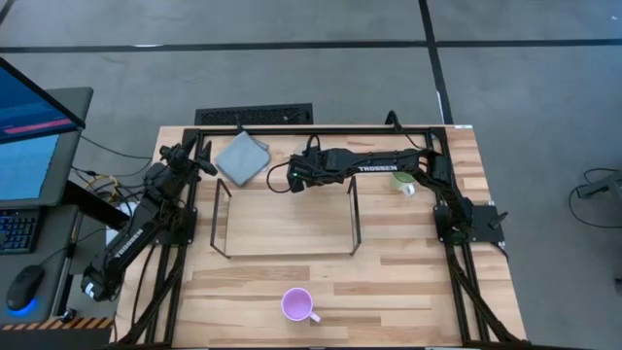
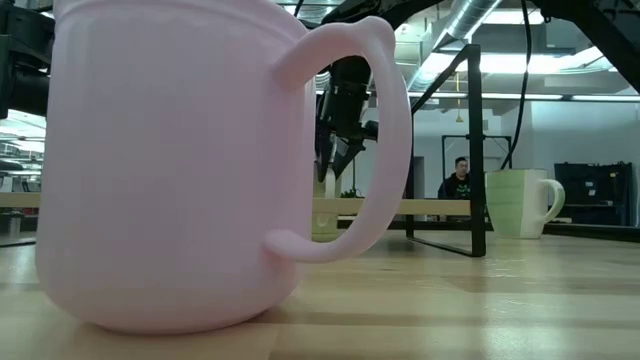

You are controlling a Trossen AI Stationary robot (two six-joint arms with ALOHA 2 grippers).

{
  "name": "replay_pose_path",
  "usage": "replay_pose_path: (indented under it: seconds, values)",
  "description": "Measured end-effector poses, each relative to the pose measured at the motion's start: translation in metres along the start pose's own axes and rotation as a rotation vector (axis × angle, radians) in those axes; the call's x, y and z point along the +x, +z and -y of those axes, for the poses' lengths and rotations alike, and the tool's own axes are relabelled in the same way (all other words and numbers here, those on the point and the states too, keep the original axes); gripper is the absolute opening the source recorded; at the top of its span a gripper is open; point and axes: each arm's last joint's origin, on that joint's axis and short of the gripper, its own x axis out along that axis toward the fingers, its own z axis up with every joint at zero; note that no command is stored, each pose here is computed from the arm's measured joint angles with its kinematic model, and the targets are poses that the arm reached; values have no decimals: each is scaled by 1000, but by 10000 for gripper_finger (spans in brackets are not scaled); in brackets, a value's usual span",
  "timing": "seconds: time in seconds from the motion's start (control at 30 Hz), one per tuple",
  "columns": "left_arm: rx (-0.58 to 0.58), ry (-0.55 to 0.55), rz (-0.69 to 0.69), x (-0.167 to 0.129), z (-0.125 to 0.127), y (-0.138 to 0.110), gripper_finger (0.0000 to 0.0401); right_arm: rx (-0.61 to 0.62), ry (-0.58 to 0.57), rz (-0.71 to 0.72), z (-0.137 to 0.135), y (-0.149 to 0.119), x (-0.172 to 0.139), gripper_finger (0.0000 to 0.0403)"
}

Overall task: Stack small to large cups/mugs on shelf
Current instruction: Put the light green mug on the shelf

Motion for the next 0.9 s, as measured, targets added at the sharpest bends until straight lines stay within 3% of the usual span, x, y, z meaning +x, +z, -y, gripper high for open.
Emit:
replay_pose_path:
  seconds: [0.17, 0.37, 0.9]
  values:
    - [0, 0, 0, 0, 0, 0, 254, -12, 0, 0, 0, 0, 0, 81]
    - [0, 0, 0, 0, 0, 0, 254, -116, 2, 1, 0, 0, 0, 82]
    - [0, 0, 0, 0, 0, 0, 254, -98, 6, -1, -1, 0, 0, 70]
